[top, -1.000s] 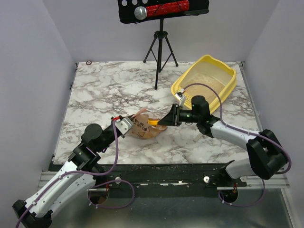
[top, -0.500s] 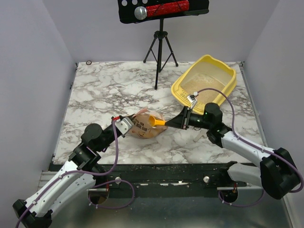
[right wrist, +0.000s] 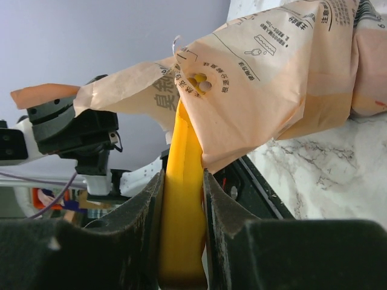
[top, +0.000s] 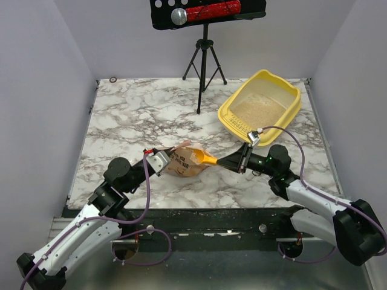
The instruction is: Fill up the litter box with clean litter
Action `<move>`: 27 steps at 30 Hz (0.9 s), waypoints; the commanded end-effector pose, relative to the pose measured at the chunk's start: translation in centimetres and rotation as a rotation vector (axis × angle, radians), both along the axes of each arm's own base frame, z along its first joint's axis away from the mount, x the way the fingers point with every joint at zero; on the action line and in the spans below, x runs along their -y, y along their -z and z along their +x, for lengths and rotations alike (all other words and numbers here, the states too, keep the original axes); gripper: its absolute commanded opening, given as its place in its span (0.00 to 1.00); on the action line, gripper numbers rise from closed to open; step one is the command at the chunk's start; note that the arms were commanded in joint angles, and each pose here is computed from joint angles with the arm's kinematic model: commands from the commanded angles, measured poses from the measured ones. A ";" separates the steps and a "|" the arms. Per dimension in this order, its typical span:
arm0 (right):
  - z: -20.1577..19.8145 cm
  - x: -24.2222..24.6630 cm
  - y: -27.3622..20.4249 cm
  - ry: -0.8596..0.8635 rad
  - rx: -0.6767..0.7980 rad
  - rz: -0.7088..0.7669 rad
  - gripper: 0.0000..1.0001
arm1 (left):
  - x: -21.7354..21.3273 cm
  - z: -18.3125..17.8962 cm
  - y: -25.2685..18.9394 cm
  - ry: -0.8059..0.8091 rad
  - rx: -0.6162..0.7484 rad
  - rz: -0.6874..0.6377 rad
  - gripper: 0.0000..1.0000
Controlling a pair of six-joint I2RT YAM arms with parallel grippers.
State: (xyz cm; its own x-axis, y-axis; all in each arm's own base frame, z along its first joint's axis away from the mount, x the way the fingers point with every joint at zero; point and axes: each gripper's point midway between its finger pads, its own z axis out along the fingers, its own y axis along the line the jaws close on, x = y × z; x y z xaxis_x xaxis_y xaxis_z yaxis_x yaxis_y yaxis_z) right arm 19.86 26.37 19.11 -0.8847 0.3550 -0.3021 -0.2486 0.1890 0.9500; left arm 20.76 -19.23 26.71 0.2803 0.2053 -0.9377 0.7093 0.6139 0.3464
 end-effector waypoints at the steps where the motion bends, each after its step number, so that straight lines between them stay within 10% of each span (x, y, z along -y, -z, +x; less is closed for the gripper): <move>1: -0.4 0.9 -1.7 0.048 -0.022 0.097 0.00 | 0.3 -0.6 -3.0 0.032 0.085 -0.090 0.00; 27: -1.8 4.2 -1.8 0.215 -0.026 0.038 0.00 | 2.2 -0.9 -2.9 0.098 0.027 -0.157 0.00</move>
State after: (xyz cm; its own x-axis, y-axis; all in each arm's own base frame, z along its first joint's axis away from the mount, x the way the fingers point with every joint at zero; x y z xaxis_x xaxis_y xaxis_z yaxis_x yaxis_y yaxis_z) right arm 17.89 22.99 20.95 -0.8204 0.4999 -0.2774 -0.2074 0.1921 0.9592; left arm 20.96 -20.66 26.65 0.2382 0.1276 -0.9628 0.7433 0.6141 0.2653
